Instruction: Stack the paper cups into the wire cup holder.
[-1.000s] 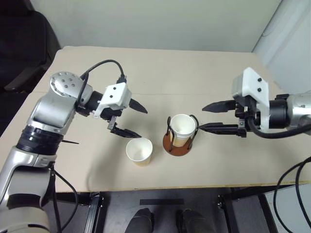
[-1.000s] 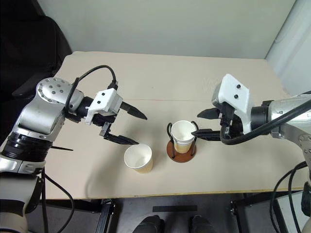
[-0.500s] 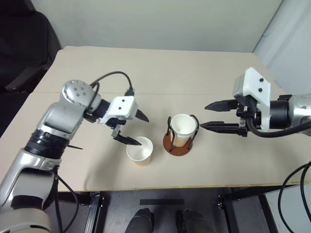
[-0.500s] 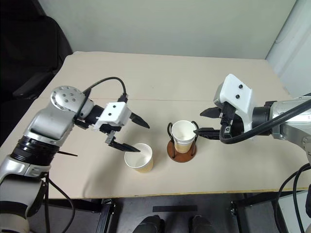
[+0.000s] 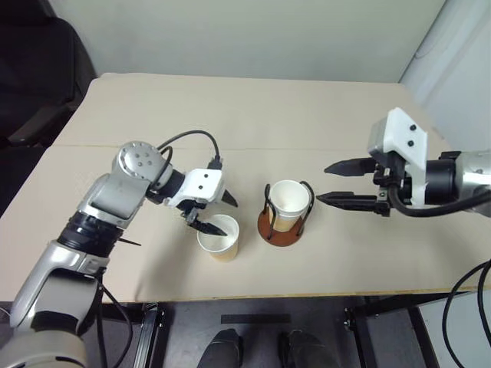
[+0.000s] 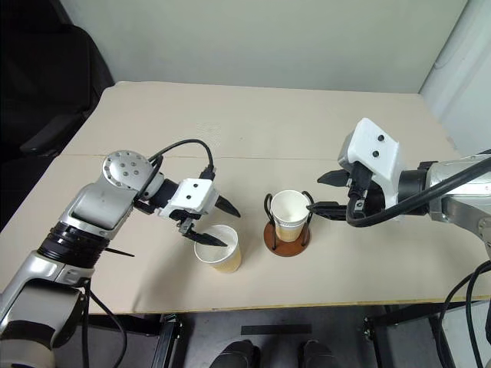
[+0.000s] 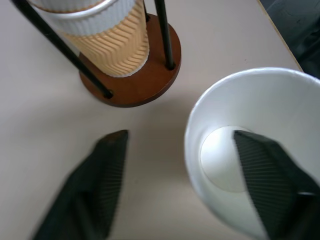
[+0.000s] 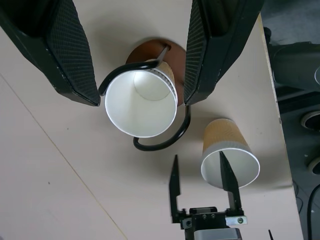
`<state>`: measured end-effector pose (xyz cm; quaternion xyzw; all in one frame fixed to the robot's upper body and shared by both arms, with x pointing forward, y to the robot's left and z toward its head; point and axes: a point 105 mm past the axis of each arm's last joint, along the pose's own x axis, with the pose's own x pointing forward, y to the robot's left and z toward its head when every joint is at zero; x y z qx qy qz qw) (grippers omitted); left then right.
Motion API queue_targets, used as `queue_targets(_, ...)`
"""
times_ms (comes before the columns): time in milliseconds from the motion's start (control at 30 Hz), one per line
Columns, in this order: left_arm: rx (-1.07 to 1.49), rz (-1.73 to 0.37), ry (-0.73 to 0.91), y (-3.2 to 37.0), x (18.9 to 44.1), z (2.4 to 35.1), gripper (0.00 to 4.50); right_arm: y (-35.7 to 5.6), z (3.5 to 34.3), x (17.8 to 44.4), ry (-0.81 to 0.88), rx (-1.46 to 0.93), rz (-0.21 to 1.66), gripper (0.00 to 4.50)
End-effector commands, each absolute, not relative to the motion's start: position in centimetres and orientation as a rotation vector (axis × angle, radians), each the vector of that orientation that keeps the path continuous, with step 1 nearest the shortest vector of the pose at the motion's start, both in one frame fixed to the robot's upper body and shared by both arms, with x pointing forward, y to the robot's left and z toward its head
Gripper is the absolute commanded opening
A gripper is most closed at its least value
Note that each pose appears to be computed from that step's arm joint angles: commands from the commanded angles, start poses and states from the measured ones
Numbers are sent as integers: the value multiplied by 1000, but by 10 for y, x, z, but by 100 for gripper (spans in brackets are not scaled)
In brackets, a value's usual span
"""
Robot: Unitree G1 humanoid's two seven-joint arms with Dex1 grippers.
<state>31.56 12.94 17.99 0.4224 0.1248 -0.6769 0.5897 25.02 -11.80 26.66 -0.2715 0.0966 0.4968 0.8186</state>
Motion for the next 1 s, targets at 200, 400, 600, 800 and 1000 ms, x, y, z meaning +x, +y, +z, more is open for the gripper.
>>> queue_targets(200,960,-1585,283,130,314,190,32,-123,277,249,149,-608,1024,264)
queue_targets(400,921,-1587,288,134,313,199,3,-125,277,251,149,-600,1018,264)
queue_targets(600,903,-1556,264,139,321,216,3,-128,276,253,158,-599,1008,264)
queue_targets(800,859,-1542,205,137,326,243,3,-134,274,255,175,-597,993,264)
queue_targets(1000,729,-1494,89,133,340,291,3,-137,272,255,193,-589,990,264)
